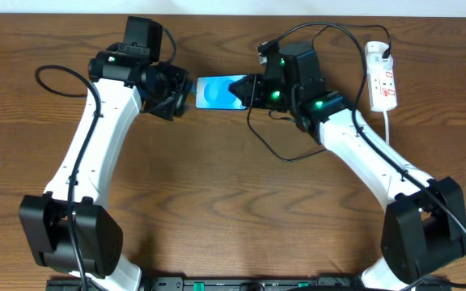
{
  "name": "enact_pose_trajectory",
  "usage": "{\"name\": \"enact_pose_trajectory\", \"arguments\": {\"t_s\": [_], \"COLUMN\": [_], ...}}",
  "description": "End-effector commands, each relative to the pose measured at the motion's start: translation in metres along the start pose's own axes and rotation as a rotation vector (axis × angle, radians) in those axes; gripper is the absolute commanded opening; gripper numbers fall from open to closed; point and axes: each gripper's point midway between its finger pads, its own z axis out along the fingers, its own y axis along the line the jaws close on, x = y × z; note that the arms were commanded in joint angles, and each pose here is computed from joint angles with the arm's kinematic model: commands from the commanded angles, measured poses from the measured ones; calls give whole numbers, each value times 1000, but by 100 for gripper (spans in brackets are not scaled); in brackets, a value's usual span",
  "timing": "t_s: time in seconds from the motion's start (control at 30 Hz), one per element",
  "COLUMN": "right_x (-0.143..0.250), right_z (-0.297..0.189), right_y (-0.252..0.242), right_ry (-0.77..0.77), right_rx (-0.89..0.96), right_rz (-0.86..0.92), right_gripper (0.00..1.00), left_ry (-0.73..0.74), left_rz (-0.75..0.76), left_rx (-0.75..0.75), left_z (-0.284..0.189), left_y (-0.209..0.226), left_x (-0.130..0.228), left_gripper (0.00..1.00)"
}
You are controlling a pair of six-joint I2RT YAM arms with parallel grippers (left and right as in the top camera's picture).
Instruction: Plug charger to phone and switch on socket
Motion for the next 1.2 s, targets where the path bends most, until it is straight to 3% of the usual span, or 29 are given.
{"name": "enact_pose_trajectory", "arguments": {"t_s": [0.0, 0.17, 0.23, 0.4, 0.53, 0.7, 1.17], "right_x": [-15, -22, -26, -43, -62, -86, -132], "right_z": [-17, -26, -29, -37, -43, -51, -63], "right_y": [7, 5, 7, 21, 39, 49, 62], "right_ry": [0, 10, 4, -41, -109, -212, -460], "right_rx": [-81, -127, -150, -227, -295, -327, -379], "right_rz": [17, 27, 23, 32, 46, 85, 396], "right_gripper": [1, 1, 1, 1, 1, 1, 1], "left_ry": [-58, -39, -8, 129, 157, 154, 189], "left_rz": [259, 491, 573, 735, 698, 624, 413], "left_rx": [9, 31, 75, 325, 436, 473, 728], "left_z": [-10, -14, -16, -30, -43, -52, -65], "left_y": [-1, -1, -8, -42, -59, -64, -109], "left_x": [-17, -24, -20, 4, 2, -11, -27], "left_gripper": [65, 66, 76, 76, 77, 77, 77]}}
